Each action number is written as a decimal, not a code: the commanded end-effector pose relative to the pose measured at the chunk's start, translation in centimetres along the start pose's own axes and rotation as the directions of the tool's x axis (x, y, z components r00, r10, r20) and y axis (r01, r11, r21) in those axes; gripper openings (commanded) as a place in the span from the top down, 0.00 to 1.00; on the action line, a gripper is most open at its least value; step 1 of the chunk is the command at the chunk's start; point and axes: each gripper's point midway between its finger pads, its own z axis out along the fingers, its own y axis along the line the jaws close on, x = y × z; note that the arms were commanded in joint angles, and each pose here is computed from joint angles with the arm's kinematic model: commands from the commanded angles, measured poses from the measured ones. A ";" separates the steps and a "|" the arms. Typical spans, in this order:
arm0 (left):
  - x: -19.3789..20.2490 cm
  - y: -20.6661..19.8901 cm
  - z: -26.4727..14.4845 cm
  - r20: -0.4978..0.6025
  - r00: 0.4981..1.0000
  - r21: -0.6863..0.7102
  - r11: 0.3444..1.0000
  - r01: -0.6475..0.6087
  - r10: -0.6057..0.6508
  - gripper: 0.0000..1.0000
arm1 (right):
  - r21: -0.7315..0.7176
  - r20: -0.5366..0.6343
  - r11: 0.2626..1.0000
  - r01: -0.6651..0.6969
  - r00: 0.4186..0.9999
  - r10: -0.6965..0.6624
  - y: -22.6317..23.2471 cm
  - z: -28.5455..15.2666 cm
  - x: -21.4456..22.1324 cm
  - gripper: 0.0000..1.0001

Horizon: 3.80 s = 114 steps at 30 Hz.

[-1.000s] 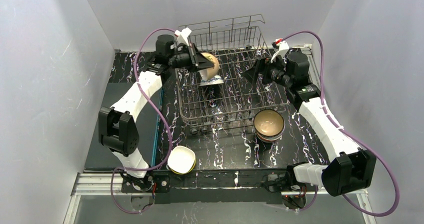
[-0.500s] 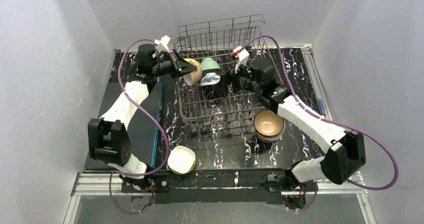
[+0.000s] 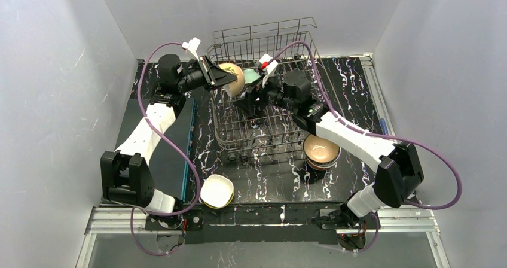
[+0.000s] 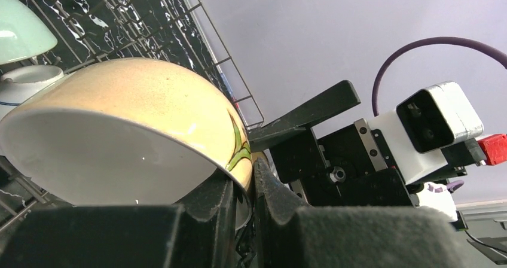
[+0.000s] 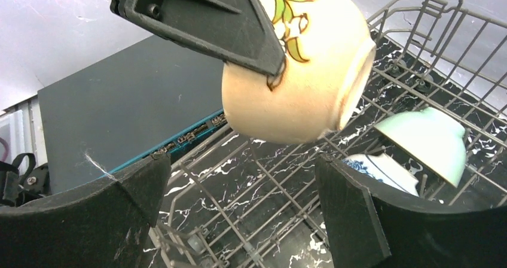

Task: Load the bowls into the dish rack
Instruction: Turn the bowl upside down on the dish rack.

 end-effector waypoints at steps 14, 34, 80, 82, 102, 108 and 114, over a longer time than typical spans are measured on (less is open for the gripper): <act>0.0 -4.8 -0.7 0.008 0.991 0.144 0.981 -0.131 0.131 1.00 | 0.117 0.046 0.978 0.176 0.982 -0.182 -2.5 3.4 -3.3 0.01; 0.6 -4.2 -0.1 -0.018 0.994 0.148 0.983 -0.107 0.111 1.00 | -0.105 0.054 0.994 0.038 0.998 -0.032 -2.4 2.2 -4.0 0.17; 1.0 -3.3 0.5 -0.035 0.997 0.135 0.988 -0.069 0.075 1.00 | -0.020 0.023 0.997 -0.077 0.997 0.078 -4.2 3.2 -1.6 0.01; 1.1 -3.3 0.6 -0.039 0.997 0.137 0.988 -0.068 0.074 1.00 | -0.034 0.026 0.995 -0.094 0.995 0.095 -3.9 3.5 -1.6 0.01; 1.4 -3.2 0.9 -0.042 0.996 0.136 0.988 -0.072 0.078 1.00 | -0.057 0.016 0.993 -0.104 0.994 0.105 -2.5 4.9 -1.0 0.07; 1.6 -3.1 1.1 -0.047 0.996 0.134 0.989 -0.067 0.074 1.00 | -0.022 0.009 0.993 -0.114 0.993 0.114 -3.1 5.0 -1.0 0.43; 1.9 -2.9 1.4 -0.057 0.996 0.134 0.989 -0.056 0.064 1.00 | 0.007 0.032 0.994 -0.108 0.994 0.107 -3.5 4.8 -1.4 0.95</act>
